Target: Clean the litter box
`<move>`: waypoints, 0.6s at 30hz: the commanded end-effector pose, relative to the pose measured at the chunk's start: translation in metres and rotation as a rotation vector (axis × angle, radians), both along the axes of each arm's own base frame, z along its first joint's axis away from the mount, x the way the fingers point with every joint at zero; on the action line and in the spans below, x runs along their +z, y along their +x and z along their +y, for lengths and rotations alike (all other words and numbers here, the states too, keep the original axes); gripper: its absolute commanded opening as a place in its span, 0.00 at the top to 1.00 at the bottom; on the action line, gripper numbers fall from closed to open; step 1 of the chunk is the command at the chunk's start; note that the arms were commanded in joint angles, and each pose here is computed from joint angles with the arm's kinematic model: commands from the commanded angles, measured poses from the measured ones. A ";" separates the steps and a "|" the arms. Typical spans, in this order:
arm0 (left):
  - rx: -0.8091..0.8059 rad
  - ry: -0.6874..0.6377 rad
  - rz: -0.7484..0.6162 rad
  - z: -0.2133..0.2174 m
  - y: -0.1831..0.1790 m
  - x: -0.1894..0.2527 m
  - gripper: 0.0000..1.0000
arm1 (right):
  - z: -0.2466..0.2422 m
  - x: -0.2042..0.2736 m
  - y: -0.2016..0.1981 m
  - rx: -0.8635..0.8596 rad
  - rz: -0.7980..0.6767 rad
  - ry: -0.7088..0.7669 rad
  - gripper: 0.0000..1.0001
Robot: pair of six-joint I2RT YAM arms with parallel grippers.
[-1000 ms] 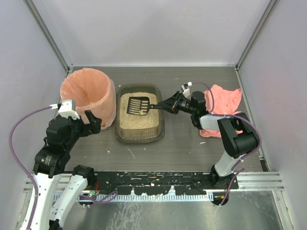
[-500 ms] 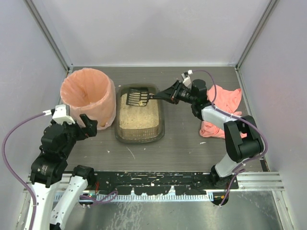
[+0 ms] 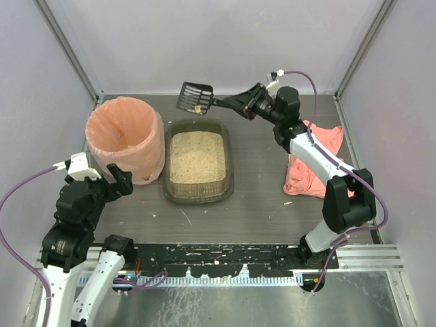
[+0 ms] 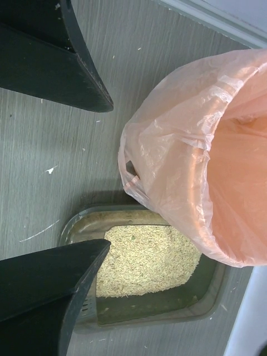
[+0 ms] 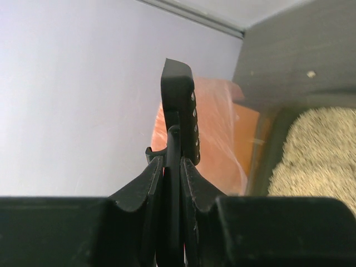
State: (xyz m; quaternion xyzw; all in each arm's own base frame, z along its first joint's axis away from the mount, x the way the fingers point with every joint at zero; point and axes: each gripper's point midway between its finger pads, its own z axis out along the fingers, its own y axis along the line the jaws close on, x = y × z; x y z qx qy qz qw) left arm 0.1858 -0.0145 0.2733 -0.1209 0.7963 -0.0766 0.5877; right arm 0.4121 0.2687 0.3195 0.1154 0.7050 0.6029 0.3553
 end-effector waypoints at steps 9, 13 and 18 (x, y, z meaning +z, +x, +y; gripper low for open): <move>0.076 0.000 -0.040 0.014 -0.003 0.008 0.02 | 0.105 0.082 0.000 0.133 -0.148 0.056 0.99; 0.080 0.001 -0.040 0.014 -0.004 0.008 0.02 | 0.145 0.073 -0.003 0.187 -0.142 0.043 0.99; 0.087 0.002 -0.041 0.016 -0.004 0.009 0.02 | 0.184 0.065 -0.007 0.246 -0.223 -0.036 0.99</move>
